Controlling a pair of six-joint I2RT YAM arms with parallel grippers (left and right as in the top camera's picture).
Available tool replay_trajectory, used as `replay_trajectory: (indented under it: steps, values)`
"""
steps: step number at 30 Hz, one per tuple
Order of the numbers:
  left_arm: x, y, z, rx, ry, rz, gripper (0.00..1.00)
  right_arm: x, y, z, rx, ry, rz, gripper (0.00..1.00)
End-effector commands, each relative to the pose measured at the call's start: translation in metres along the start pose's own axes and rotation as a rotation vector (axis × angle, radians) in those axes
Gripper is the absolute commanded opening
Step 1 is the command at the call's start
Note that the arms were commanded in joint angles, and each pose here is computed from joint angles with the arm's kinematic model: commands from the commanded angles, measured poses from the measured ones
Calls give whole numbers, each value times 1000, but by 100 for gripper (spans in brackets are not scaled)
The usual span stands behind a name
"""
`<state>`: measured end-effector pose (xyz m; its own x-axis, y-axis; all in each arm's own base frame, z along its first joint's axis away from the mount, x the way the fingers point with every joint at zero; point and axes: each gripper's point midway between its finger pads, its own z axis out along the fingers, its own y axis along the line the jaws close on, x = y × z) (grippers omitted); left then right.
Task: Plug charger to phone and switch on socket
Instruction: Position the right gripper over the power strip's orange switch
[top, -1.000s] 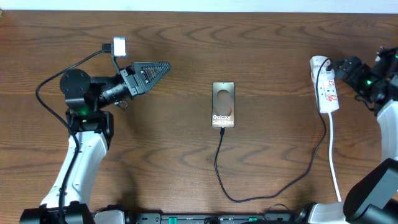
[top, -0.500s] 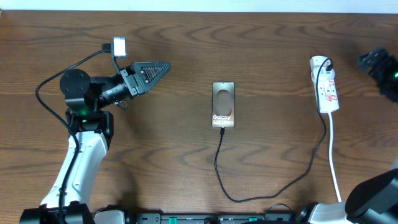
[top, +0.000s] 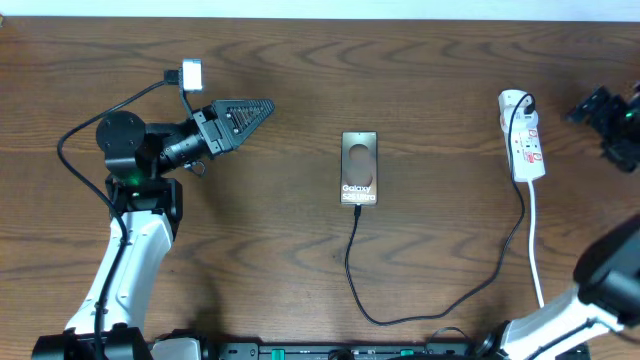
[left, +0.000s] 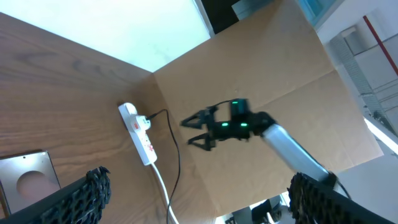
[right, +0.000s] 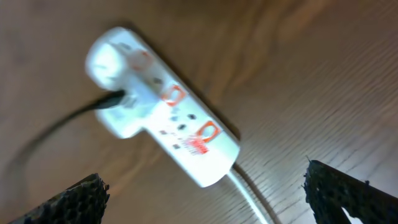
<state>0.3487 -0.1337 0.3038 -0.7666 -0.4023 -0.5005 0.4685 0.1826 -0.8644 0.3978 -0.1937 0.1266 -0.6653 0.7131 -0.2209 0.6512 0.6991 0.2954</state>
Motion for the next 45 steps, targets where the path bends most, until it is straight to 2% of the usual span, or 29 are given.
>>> replay_trajectory:
  steps: [1, 7, 13, 27, 37, 45]
  values:
    - [-5, -4, -1, 3, -10, 24, 93, 6, -15, 30, 44, 70, 5, 99]
    - [-5, -4, -1, 3, -10, 24, 93, 15, -41, 65, 143, 140, 21, 99]
    - [-5, -4, -1, 3, -10, 24, 93, 14, -43, 80, 147, 145, 20, 99]
    - [-5, -4, -1, 3, -10, 24, 93, 13, -15, 93, 152, 100, -68, 99]
    - [-5, -4, -1, 3, -10, 24, 93, 11, -22, 93, 288, 60, -118, 99]
    - [-5, -4, -1, 3, -10, 24, 93, 9, -23, 99, 287, 39, -113, 99]
